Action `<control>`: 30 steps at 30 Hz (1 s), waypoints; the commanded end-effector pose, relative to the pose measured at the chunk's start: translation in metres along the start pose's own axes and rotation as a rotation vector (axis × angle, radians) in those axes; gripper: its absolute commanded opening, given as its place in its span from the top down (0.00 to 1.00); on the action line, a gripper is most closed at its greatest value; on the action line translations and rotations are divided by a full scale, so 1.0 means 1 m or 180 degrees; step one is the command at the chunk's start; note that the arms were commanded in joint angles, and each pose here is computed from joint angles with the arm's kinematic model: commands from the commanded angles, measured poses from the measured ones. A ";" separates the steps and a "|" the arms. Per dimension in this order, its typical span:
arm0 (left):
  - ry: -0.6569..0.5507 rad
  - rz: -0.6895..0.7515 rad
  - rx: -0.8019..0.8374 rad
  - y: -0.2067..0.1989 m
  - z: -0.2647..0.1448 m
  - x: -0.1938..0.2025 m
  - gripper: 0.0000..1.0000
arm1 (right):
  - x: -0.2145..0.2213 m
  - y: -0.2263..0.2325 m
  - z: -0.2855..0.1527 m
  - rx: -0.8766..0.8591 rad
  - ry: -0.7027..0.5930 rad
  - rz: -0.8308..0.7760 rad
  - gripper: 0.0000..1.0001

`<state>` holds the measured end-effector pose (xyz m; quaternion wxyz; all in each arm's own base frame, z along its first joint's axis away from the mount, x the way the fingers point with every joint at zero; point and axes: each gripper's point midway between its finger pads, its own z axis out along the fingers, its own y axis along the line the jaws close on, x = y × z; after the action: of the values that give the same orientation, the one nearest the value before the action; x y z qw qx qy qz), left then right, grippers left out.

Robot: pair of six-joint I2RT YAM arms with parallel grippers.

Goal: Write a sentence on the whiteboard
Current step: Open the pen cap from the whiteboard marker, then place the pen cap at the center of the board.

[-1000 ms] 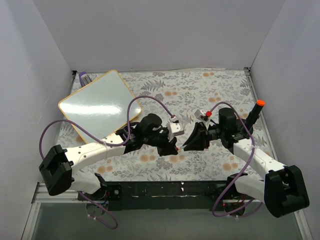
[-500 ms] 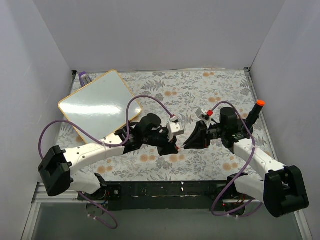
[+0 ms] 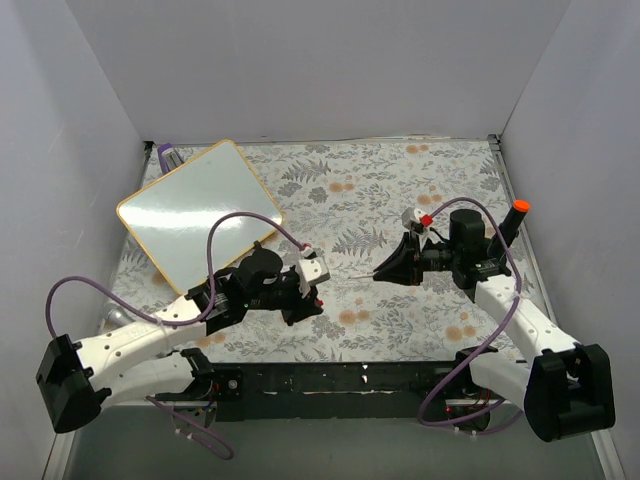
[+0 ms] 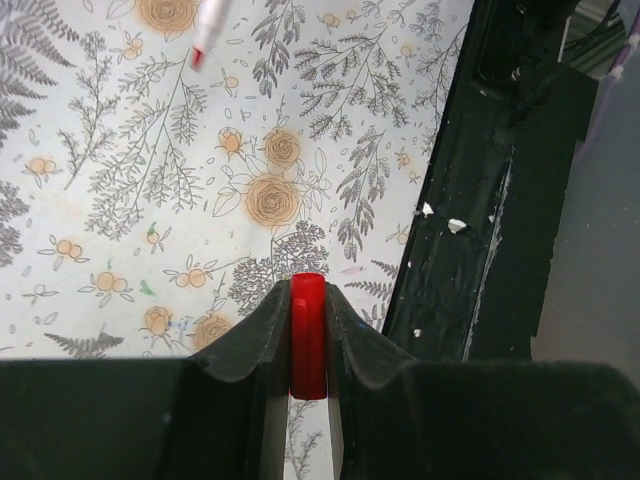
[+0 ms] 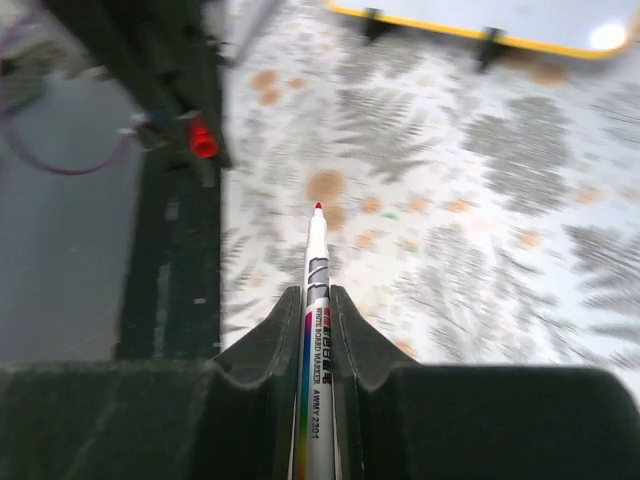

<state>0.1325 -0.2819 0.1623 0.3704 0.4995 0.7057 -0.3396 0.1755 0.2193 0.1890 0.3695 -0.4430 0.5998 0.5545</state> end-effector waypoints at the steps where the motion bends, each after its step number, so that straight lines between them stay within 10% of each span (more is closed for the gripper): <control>1: -0.0283 -0.1029 -0.0231 0.006 0.016 -0.006 1.00 | -0.015 -0.057 -0.027 0.1330 0.0106 -0.0276 0.99; 7: -0.0200 -0.2271 -0.0776 0.023 0.071 0.033 1.00 | -0.026 -0.086 -0.059 0.2072 0.0031 -0.0238 0.99; 24: 0.0098 -0.2327 -0.1862 0.101 0.196 0.035 0.99 | -0.030 -0.091 -0.085 0.2306 -0.0110 -0.0211 0.99; 30: 0.0291 -0.2386 -0.2040 0.127 0.216 0.033 0.60 | -0.032 -0.093 -0.091 0.2387 -0.0132 -0.0205 0.99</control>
<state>0.2722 -0.4358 0.0309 0.3394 0.0974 0.9001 -0.2553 0.2723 0.1380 0.1796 0.5112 -0.2862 0.7508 0.3051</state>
